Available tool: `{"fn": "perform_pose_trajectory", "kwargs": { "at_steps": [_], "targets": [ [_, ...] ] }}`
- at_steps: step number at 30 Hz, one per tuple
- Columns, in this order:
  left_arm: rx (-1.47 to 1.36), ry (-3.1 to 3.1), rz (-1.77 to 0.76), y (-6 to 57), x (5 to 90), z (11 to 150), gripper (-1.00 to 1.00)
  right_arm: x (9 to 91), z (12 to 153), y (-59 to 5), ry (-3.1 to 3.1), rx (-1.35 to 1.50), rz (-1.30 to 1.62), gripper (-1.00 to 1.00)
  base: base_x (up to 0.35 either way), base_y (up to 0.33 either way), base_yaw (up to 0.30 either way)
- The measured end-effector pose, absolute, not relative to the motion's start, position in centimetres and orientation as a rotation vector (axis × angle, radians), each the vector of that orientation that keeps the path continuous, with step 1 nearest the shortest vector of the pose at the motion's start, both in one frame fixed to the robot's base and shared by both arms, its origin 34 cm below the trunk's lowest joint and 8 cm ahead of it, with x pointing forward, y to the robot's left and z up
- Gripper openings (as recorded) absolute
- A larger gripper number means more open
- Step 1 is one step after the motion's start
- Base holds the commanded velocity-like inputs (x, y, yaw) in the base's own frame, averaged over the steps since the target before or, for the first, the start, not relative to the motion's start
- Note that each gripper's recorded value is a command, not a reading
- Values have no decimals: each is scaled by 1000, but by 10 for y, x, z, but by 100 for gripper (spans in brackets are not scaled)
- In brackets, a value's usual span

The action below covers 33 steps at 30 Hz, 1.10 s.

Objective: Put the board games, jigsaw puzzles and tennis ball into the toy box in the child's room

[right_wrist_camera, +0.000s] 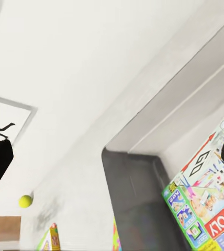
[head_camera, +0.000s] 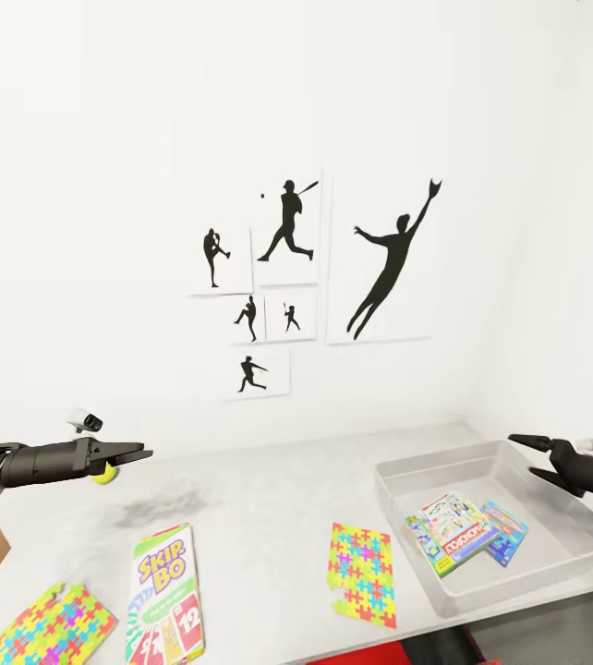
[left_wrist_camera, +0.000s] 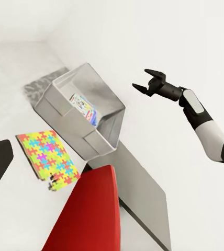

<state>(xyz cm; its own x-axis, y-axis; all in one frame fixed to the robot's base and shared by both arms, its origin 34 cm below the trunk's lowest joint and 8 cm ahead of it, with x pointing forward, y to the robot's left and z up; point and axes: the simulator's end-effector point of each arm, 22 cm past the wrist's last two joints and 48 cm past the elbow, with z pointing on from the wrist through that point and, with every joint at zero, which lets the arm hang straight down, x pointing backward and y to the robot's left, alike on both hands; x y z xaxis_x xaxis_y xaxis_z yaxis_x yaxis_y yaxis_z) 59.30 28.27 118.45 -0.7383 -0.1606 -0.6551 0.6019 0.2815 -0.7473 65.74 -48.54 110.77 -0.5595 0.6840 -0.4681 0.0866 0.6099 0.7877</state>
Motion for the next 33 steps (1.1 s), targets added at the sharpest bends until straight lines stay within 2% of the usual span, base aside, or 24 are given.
{"fn": "perform_pose_trajectory", "kwargs": {
  "at_steps": [15,33],
  "targets": [
    [408,1896,-1509,283,590,1193,100,645,1130,-458,1941,500,1088,100,-4,0,-88],
    [426,1876,-1497,283,584,1206,100,574,1162,-387,1889,157,1200,100,0,0,-130]
  ]
}}
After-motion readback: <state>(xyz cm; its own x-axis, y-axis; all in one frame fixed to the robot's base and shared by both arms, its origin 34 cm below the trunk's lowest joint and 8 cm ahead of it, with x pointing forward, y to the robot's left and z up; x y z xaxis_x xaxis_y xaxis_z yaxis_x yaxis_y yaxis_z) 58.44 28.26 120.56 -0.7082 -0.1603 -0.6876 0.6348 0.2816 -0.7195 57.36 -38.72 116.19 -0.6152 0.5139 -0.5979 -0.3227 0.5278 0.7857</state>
